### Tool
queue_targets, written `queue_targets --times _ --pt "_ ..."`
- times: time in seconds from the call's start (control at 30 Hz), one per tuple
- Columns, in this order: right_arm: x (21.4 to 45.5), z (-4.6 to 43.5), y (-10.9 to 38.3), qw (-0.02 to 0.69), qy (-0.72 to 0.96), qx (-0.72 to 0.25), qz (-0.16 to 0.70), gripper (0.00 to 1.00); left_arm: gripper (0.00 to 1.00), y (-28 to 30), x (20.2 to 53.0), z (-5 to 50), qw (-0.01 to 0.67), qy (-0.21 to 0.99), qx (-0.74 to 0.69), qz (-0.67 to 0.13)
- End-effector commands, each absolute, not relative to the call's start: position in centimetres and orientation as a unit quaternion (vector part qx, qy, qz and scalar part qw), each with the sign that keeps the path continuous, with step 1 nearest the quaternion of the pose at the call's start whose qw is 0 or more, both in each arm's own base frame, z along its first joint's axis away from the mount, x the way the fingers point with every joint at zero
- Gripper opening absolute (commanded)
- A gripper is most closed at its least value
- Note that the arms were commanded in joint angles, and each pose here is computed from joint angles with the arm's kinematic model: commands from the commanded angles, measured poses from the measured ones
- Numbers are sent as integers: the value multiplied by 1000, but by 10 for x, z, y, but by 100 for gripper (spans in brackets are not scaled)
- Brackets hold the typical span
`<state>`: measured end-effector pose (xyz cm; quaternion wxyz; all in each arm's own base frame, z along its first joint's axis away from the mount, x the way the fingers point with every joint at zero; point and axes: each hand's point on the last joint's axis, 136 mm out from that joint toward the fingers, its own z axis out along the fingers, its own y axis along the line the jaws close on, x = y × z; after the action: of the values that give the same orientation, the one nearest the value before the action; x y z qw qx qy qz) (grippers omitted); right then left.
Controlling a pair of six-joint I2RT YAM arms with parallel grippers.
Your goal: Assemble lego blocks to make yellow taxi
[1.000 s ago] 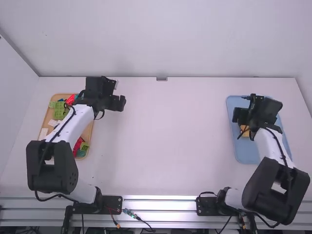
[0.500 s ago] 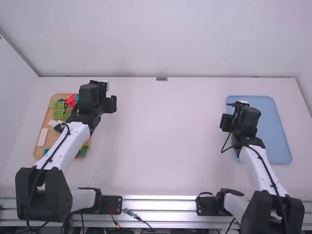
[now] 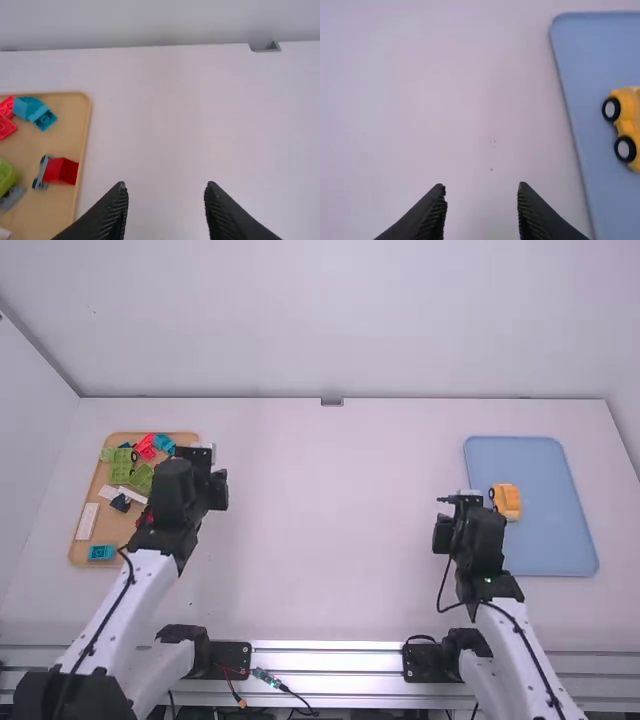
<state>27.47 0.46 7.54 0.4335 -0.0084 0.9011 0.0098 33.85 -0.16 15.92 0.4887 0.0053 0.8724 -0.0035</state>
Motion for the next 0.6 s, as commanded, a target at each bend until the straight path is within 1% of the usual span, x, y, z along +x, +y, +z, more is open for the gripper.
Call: queue_targets --times 0.0,0.13,0.33,0.43,0.5,0.57 --pt "263 64 3 433 901 -3 7 30 33 0 326 155 495 869 0 0" --pt "246 44 3 433 901 -3 7 20 23 0 304 138 495 869 0 0" --pt "229 23 3 437 899 -3 7 8 10 0 280 114 495 869 0 0" --pt "235 36 3 466 885 -4 7 2 3 0 269 100 495 869 0 0" --pt "237 43 3 479 878 -4 7 0 0 0 263 92 495 869 0 0" --pt "240 54 3 501 865 -4 7 0 0 0 255 80 495 869 0 0"
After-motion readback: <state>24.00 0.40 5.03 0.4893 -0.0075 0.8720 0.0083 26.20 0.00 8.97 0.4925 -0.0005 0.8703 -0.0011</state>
